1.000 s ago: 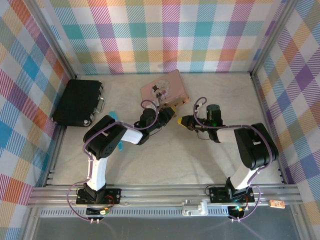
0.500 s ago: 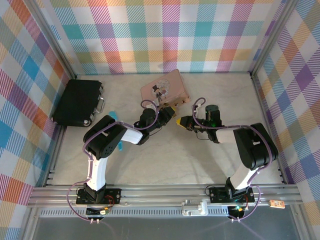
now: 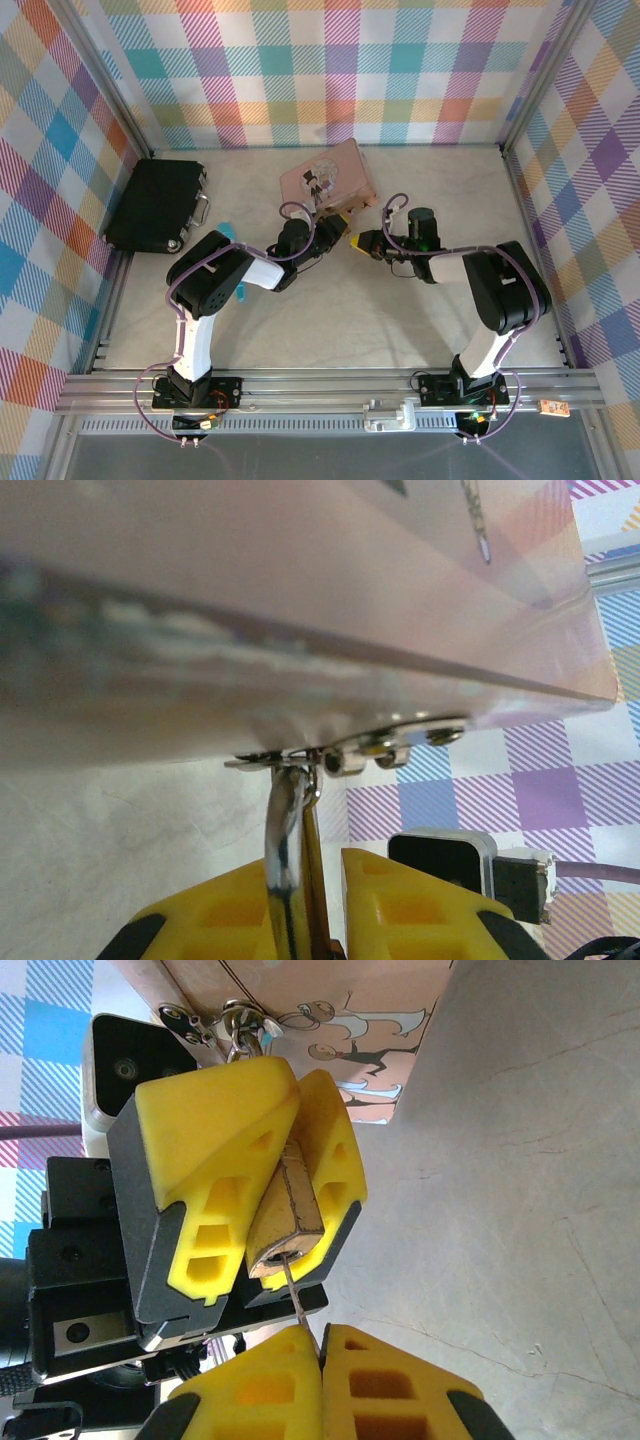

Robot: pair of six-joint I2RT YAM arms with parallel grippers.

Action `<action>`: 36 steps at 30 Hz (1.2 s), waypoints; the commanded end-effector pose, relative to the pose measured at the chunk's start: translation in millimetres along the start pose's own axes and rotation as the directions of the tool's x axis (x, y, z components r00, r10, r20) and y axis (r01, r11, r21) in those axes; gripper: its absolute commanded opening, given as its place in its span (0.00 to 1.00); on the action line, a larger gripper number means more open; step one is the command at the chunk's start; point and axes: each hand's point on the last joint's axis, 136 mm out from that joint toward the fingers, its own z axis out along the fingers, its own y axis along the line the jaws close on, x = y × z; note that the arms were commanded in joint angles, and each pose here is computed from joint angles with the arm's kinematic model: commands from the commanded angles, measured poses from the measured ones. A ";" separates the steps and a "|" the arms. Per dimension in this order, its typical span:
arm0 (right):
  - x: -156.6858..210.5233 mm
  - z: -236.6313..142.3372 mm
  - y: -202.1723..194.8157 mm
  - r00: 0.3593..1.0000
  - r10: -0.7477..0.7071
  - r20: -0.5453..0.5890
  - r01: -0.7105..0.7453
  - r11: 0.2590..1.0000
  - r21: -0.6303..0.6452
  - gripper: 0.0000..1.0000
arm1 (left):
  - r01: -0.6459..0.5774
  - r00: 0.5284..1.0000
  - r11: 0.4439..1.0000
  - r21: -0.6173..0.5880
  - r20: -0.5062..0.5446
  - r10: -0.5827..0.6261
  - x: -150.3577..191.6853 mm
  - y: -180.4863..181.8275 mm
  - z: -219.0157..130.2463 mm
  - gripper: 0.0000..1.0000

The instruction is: Unlock a padlock with a key

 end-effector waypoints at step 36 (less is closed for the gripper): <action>-30.3 0.4 25.6 0.989 0.142 0.044 -0.140 0.989 -0.058 0.00 | 0.040 0.997 0.967 0.251 -0.070 -0.023 20.6 -73.9 -7.3 0.00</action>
